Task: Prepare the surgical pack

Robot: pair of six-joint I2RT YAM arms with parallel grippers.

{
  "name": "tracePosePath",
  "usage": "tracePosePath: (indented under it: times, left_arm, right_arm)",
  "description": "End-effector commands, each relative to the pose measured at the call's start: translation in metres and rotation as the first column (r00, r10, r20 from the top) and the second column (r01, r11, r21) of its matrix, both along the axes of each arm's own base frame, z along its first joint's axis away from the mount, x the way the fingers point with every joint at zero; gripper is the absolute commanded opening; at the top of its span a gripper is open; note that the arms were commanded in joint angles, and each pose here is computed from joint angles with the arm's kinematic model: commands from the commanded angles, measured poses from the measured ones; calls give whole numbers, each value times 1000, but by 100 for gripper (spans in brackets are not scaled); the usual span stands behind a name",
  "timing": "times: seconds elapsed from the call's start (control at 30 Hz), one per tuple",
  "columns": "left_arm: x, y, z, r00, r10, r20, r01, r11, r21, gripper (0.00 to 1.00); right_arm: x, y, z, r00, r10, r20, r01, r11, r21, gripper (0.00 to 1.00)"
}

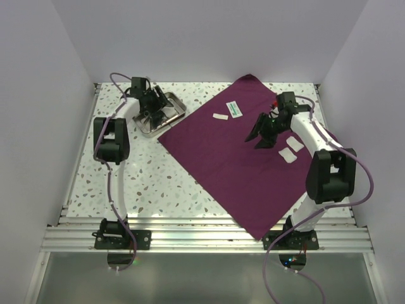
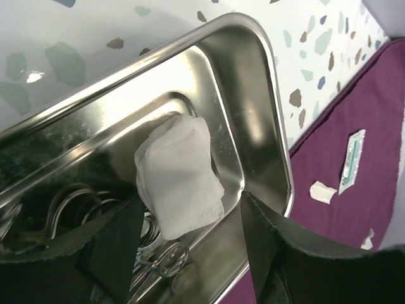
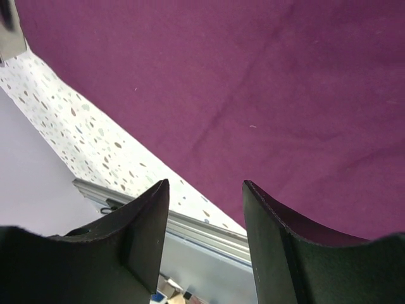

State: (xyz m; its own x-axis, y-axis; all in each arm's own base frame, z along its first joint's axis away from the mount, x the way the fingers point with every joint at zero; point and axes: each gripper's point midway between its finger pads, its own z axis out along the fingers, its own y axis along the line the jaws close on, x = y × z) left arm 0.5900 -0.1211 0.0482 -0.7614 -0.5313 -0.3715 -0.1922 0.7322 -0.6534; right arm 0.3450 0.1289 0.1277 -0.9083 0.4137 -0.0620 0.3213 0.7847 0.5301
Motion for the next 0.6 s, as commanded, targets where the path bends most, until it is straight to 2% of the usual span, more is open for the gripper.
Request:
tracePosePath:
  times: [0.0, 0.17, 0.27, 0.4, 0.47, 0.57]
  left_arm:
    - [-10, 18, 24, 1000, 28, 7, -29, 990, 137, 66]
    - [-11, 15, 69, 993, 12, 115, -44, 959, 279, 66]
    - [-17, 5, 87, 987, -30, 160, -25, 945, 327, 66]
    - [-42, -20, 93, 985, -88, 149, 41, 955, 295, 65]
    - [-54, -27, 110, 980, -92, 176, 44, 964, 260, 66]
    - [-80, -39, 112, 978, -145, 147, 114, 973, 198, 65]
  right_arm:
    - [3, -20, 13, 996, -67, 51, 69, 997, -28, 54]
    - [-4, -73, -8, 975, -221, 20, 222, 972, -72, 54]
    - [-22, -126, -25, 923, -385, 4, 384, 920, -75, 52]
    - [-59, -155, -46, 908, -418, -35, 411, 903, -127, 48]
    - [-70, -166, -48, 898, -438, -26, 430, 890, -153, 46]
    - [-81, -174, -56, 890, -455, -24, 445, 880, -167, 43]
